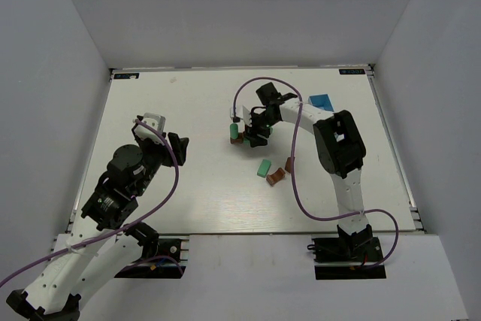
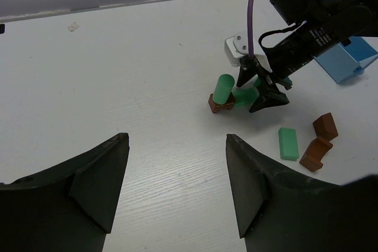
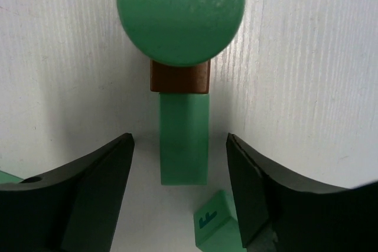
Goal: Build the wood block tower
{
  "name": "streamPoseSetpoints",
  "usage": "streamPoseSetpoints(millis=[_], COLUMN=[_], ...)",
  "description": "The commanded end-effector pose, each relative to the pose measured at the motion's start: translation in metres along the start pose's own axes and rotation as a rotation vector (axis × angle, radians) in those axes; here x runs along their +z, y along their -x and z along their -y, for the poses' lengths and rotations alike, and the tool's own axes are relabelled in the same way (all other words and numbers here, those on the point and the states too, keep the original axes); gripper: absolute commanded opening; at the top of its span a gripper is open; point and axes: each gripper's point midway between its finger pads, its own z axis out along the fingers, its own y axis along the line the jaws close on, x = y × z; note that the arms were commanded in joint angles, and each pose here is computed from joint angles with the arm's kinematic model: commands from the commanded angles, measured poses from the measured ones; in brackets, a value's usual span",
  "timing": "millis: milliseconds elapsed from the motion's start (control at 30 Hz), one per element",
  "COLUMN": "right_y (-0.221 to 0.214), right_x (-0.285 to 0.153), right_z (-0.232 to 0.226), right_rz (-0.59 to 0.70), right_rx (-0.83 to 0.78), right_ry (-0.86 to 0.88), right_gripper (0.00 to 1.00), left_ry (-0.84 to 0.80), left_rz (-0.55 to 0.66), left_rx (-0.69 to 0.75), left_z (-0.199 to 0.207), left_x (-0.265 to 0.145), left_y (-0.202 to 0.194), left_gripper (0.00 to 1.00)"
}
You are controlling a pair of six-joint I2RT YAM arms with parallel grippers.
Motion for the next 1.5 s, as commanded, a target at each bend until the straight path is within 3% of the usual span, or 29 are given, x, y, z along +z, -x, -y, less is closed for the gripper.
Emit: streamPoseSetpoints(millis=[0, 33, 100, 200, 567, 600, 633, 700, 767, 800, 833, 867, 900, 933, 967, 1033, 1100, 1300, 1400, 1467], right_y=[0.000, -0.002, 0.001, 0.001, 0.024, 0.039, 0.025, 0.044, 0.031, 0.033, 0.017, 0.016, 0.010, 0.002, -0.003, -0.008, -0.013, -0.018, -0.031, -0.032], right_x=[0.001, -0.001, -0.001, -0.003, -0.061, -0.080, -0.078, -0.113, -0.111, -0.113, -0.099, -0.098, -0.086, -0.085, -0.083, -0.079, -0.076, -0.070, -0.059, -0.058], right_z=[-0.003, -0.001, -0.002, -0.002, -0.020, -0.016, -0.027, -0.007, -0.020, -0.022, -0.044, -0.050, -0.062, -0.069, -0.070, -0.068, -0.073, -0.076, -0.081, -0.079], right_rz=[0.000, 0.000, 0.003, 0.003, 0.021, 0.044, 0.018, 0.054, 0.070, 0.076, 0.045, 0.044, 0.044, 0.025, 0.012, 0.002, -0.009, -0.026, -0.063, -0.071], right_rx=[-0.010, -0.003, -0.009, -0.011, -0.059, -0.094, -0.067, -0.127, -0.130, -0.214, -0.216, -0.244, -0.340, -0.341, -0.360, -0.483, -0.575, -0.660, -0.699, -0.707], right_ry=[0.001, -0.002, -0.002, -0.006, -0.095, -0.152, -0.148, -0.332, -0.358, -0.347, -0.247, -0.196, -0.088, -0.046, -0.032, -0.017, 0.011, 0.110, 0.170, 0.172], right_gripper=[0.71, 0.77, 0.79, 0.89, 0.89, 0.89, 0.89, 0.89, 0.89, 0.87, 0.74, 0.44, 0.27, 0.15, 0.08, 0.09, 0.22, 0.45, 0.55, 0.55], left_ry=[0.018, 0.018, 0.018, 0.018, 0.027, 0.027, 0.026, 0.026, 0.025, 0.025, 0.026, 0.016, 0.016, 0.016, 0.016, 0.005, 0.005, -0.014, -0.022, -0.022], left_rz=[0.018, 0.018, 0.018, 0.018, 0.020, 0.020, 0.028, 0.028, 0.037, 0.037, 0.028, 0.027, 0.027, 0.027, 0.027, 0.026, 0.026, 0.033, 0.023, 0.023], left_rx=[0.001, 0.001, 0.001, 0.001, 0.001, 0.001, -0.001, -0.001, -0.004, -0.004, -0.001, -0.001, -0.001, -0.001, -0.001, -0.001, 0.008, 0.006, 0.008, 0.008], left_z=[-0.004, -0.004, -0.004, -0.004, -0.005, -0.005, -0.006, -0.006, -0.006, -0.006, -0.006, -0.004, -0.004, -0.004, -0.004, -0.002, -0.003, 0.000, 0.002, 0.002], left_x=[0.000, 0.000, 0.000, 0.000, 0.000, 0.000, -0.002, -0.002, -0.004, -0.004, -0.003, -0.003, -0.003, -0.003, -0.003, -0.003, -0.003, -0.004, -0.002, -0.002], left_y=[0.006, 0.006, 0.006, 0.006, 0.006, 0.006, 0.008, 0.008, 0.010, 0.010, 0.006, 0.006, 0.006, 0.006, 0.006, 0.006, 0.006, 0.005, 0.003, 0.003], left_gripper=[0.77, 0.77, 0.77, 0.77, 0.77, 0.77, 0.77, 0.77, 0.74, 0.71, 0.61, 0.53, 0.45, 0.28, 0.21, 0.14, 0.14, 0.33, 0.36, 0.36])
